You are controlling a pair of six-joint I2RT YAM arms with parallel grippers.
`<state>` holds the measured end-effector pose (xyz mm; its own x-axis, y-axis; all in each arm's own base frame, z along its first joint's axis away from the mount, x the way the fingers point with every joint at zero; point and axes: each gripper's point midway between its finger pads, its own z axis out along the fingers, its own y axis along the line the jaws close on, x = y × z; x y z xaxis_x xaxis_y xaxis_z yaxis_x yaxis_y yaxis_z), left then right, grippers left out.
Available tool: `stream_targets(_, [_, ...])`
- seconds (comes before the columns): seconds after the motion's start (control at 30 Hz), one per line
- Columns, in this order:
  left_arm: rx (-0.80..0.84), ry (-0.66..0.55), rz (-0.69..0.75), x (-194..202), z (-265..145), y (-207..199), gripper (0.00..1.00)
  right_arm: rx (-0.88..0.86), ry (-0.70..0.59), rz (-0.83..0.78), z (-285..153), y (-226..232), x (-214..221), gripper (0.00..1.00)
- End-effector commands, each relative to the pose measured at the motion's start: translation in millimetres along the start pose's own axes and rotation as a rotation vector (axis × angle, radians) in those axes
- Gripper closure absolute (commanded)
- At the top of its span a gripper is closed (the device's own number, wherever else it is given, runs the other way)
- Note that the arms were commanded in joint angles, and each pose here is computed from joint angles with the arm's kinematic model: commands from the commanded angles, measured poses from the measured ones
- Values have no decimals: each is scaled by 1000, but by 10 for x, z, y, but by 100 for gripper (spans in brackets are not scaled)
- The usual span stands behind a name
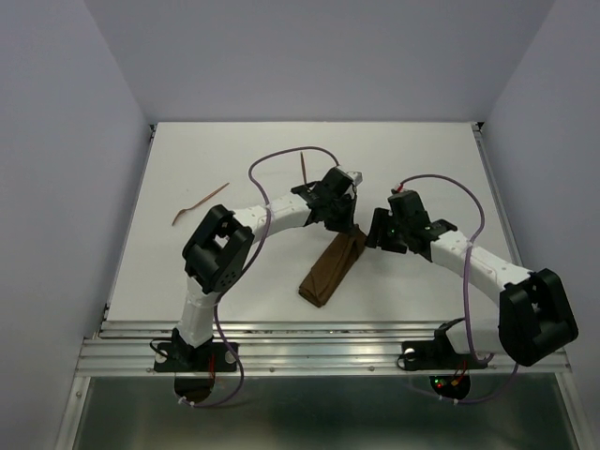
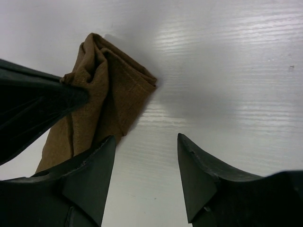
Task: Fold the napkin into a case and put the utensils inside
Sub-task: Stuff the top corner of the smaller-rectangle-folded napkin into the folded napkin.
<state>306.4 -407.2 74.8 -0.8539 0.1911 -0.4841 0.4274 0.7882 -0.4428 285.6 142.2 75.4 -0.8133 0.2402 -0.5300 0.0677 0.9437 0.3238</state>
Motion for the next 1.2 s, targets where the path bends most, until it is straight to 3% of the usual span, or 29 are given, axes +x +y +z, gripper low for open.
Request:
stream_targets(0.0, [112, -71, 28, -233, -231, -269, 100, 12, -64, -66, -14, 137, -169, 41])
stream_targets(0.2, [128, -54, 7, -185, -193, -283, 100, 7, -44, -126, 62, 315, -45, 51])
stream_targets(0.9, [153, -48, -8, -162, -206, -280, 100, 71, -24, -196, 381, 371, -76, 61])
stream_targets(1.17, [159, -47, -7, -151, -218, -279, 100, 115, -31, -190, 426, 292, -78, 78])
